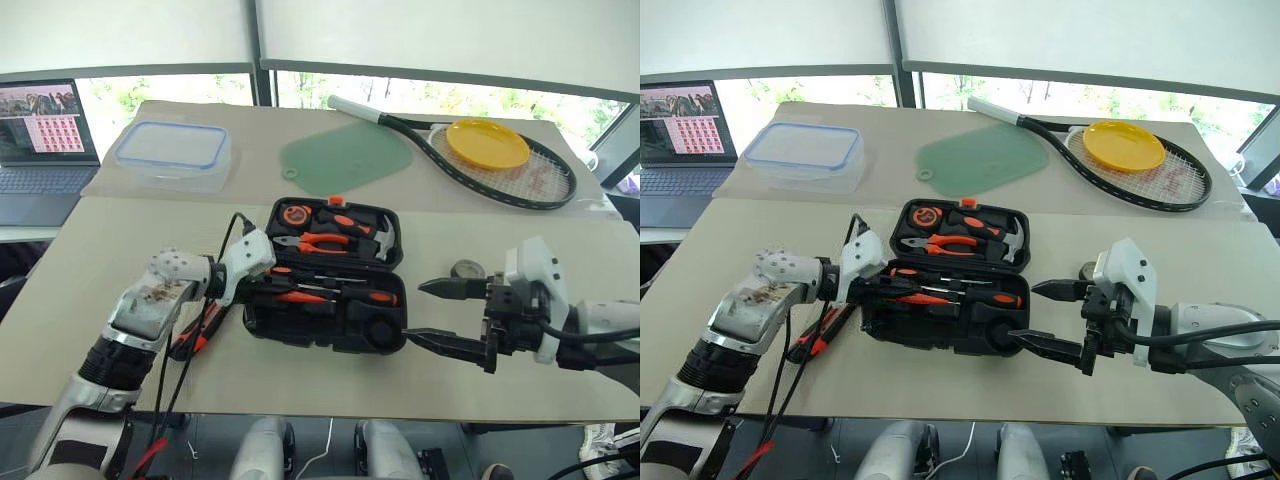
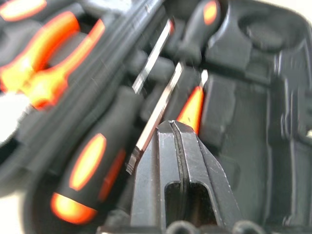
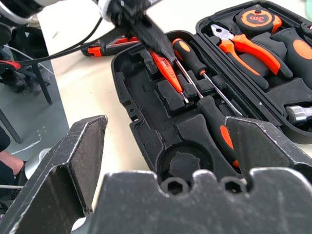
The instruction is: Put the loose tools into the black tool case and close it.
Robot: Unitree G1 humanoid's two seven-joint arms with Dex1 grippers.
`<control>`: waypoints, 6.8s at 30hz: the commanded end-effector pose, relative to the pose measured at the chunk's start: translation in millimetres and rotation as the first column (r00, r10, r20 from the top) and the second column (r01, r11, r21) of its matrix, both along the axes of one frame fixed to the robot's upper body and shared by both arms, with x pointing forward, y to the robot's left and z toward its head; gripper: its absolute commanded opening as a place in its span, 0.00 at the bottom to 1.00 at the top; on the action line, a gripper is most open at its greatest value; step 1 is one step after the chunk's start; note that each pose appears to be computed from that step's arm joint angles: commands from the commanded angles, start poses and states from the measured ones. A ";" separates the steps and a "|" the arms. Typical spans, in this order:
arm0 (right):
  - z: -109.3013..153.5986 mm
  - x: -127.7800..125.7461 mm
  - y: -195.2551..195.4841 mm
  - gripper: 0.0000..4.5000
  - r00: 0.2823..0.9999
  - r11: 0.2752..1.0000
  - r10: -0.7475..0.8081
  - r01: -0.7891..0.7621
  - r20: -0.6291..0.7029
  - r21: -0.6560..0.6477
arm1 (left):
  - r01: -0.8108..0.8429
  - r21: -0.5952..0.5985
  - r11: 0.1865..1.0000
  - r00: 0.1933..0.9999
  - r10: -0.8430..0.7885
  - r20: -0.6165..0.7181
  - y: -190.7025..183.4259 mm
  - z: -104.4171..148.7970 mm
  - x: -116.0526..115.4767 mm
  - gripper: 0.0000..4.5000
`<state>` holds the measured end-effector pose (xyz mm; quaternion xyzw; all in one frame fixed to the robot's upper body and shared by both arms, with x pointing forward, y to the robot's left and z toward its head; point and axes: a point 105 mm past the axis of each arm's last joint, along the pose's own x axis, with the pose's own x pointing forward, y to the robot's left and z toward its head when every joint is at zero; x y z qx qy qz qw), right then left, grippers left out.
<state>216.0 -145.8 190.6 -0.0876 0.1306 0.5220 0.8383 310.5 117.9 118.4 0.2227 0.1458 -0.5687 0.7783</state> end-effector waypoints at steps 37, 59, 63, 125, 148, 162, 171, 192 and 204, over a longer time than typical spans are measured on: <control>18.0 16.0 5.2 1.00 0.948 0.951 0.298 -0.284 0.114 -0.120 | -0.617 0.120 0.778 0.769 0.628 -0.116 152.8 34.2 -81.6 0.99; 7.4 -3.2 12.0 1.00 0.964 0.973 0.220 -0.205 0.152 -0.110 | -0.482 0.411 0.774 0.782 0.592 -0.196 108.3 -22.4 -55.5 0.67; 7.2 -2.5 11.6 1.00 0.964 0.974 0.214 -0.198 0.157 -0.109 | -0.504 0.407 0.762 0.772 0.609 -0.183 115.9 -19.9 -53.9 0.37; 0.9 -11.0 5.3 1.00 0.991 0.995 0.072 -0.063 0.115 -0.079 | 0.446 0.339 0.829 0.893 -0.440 -0.098 -14.0 45.8 -28.3 0.47; -5.4 -9.8 -1.7 1.00 0.995 0.996 0.043 -0.036 0.088 -0.082 | 0.466 0.503 0.728 0.872 -0.473 -0.124 -8.3 -0.7 -33.6 0.01; -25.2 3.6 -91.6 1.00 0.933 0.919 -0.355 0.359 0.054 -0.164 | 0.221 -0.044 0.974 0.974 -0.219 0.054 -2.7 92.9 -5.4 0.24; -10.0 -7.6 -156.6 1.00 0.896 0.861 -0.443 0.433 0.026 -0.267 | 0.195 -0.208 0.958 0.977 -0.170 0.131 13.1 123.6 -35.3 0.94; -66.1 128.3 -119.6 1.00 0.948 0.874 -0.317 0.304 0.028 -0.379 | 0.212 -0.145 0.967 0.974 -0.196 0.115 0.1 113.2 -49.8 0.99; -78.7 136.3 -120.6 0.33 0.940 0.876 -0.342 0.321 0.004 -0.360 | 0.210 -0.124 0.970 0.973 -0.195 0.125 -0.9 115.3 -48.0 1.00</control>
